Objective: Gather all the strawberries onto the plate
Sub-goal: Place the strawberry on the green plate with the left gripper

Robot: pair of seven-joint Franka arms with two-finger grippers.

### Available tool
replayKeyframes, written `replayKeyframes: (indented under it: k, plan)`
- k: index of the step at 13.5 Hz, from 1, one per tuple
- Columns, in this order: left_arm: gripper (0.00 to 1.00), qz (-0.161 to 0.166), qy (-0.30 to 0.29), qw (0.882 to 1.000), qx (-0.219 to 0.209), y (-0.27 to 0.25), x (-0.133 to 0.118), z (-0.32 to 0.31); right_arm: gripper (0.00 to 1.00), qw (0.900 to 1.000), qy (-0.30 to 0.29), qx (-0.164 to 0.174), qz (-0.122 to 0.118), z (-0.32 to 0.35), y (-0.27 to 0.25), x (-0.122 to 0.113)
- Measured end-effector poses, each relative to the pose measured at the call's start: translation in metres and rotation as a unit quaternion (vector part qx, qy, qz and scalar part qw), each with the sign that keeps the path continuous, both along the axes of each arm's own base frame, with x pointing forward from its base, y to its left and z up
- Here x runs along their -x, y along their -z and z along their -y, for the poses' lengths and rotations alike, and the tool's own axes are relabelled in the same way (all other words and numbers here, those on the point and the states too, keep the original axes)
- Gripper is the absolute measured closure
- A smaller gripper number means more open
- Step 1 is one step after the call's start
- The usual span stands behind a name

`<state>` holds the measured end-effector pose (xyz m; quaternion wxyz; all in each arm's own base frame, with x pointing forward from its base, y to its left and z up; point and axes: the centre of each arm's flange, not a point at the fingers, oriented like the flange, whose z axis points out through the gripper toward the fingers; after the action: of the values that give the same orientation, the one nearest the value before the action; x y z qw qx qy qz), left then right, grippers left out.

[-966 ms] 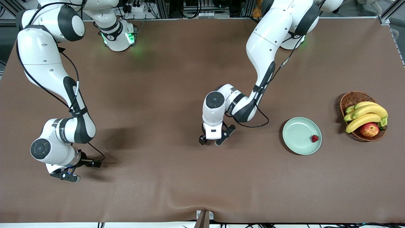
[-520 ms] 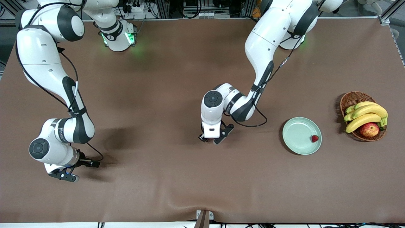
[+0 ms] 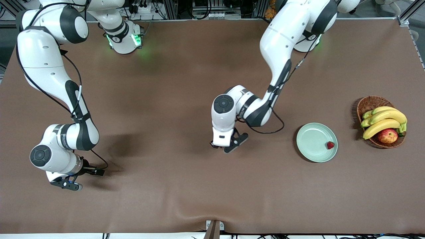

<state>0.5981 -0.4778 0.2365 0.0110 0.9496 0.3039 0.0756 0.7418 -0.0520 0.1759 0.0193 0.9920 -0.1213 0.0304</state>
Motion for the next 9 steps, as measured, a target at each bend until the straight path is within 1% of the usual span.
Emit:
replayKeyframes:
  k: [2,4,6,7,9]
  plan:
    - [0.65,-0.013,0.033,0.999,-0.023,-0.054,-0.024,-0.042,0.0,1.0,0.0,0.0,0.004,0.0,0.0,-0.001]
    - [0.65,-0.033,0.057,0.997,-0.041,-0.095,-0.042,-0.088,0.0,1.0,0.0,0.0,0.005,0.0,0.0,-0.001]
    - [0.65,-0.046,0.073,0.995,-0.05,-0.113,-0.053,-0.128,0.0,1.0,0.0,0.0,0.004,0.0,0.001,0.0]
    - [0.65,-0.054,0.092,0.993,-0.055,-0.116,-0.056,-0.146,0.0,1.0,0.0,0.0,0.003,0.0,0.002,0.0]
    - [0.65,-0.084,0.137,0.985,-0.067,-0.111,-0.055,-0.188,0.0,1.0,0.0,0.0,0.001,0.0,0.003,0.001]
